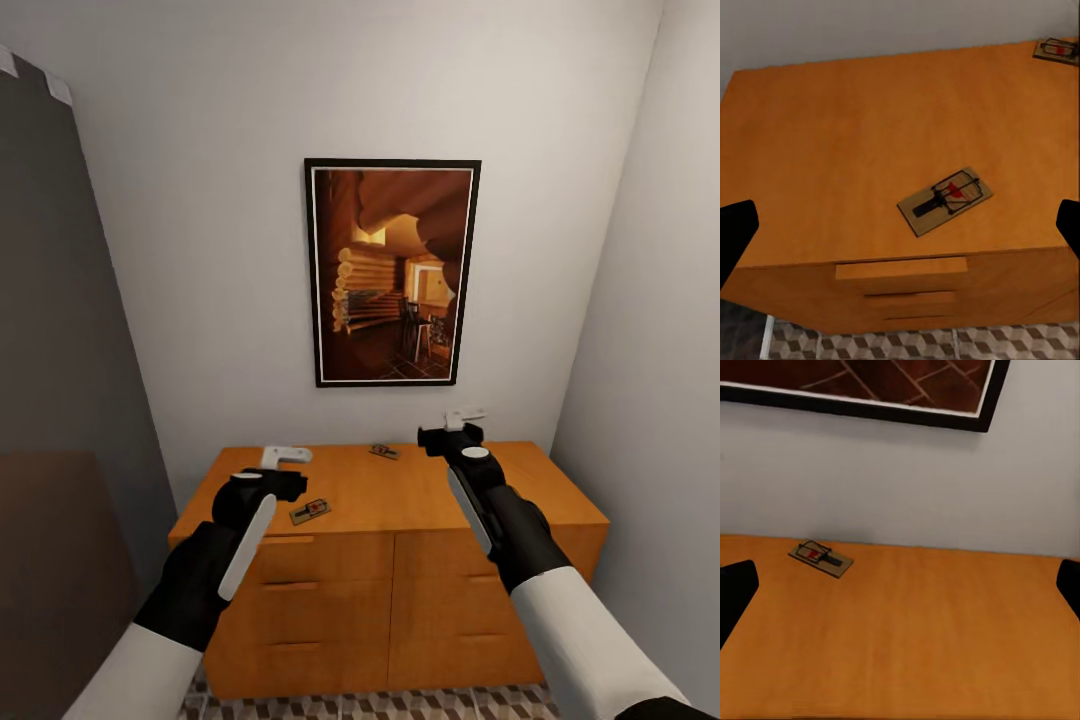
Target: Take the four mousetraps from the cabinet in the bathroom and place them on the bathroom floor. Make sure all four end up on the same floor surface, and ensure that at least two of them are either under or directly next to the same bathroom sink.
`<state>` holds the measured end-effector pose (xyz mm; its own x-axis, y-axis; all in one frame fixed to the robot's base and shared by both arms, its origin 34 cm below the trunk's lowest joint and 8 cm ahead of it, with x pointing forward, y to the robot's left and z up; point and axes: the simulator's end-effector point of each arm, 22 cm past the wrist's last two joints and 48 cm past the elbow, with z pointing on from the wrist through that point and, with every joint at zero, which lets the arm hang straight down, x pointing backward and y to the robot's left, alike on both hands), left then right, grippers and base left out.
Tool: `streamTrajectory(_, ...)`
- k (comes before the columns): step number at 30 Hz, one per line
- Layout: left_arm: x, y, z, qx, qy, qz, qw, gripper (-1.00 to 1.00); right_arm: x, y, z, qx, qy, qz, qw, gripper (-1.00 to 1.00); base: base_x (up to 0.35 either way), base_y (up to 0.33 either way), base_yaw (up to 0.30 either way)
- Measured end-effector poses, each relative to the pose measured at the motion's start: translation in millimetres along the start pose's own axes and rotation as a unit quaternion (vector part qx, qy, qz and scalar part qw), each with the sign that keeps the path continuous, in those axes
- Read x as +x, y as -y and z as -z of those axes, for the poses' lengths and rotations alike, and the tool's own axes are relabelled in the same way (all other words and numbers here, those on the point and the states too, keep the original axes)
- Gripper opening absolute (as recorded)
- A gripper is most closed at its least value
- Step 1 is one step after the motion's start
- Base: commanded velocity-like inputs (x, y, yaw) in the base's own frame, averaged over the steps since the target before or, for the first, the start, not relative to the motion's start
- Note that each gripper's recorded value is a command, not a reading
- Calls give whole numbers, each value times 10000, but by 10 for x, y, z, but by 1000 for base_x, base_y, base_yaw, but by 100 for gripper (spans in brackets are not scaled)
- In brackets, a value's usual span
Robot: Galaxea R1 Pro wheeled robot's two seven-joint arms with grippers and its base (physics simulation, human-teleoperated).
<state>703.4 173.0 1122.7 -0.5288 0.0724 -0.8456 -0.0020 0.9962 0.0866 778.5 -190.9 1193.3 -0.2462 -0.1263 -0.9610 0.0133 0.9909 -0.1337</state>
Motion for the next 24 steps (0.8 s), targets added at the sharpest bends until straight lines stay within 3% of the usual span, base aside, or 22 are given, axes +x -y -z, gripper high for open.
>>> streamTrajectory(10,-39,96,-26,270,133,-7,9995,100,43,-53,-25,-32,-56,115,9999,100,54,0,0)
streamTrajectory(24,-16,74,-34,269,97,-41,9996,100,64,-47,-30,-22,-78,135,9999,100,301,0,0)
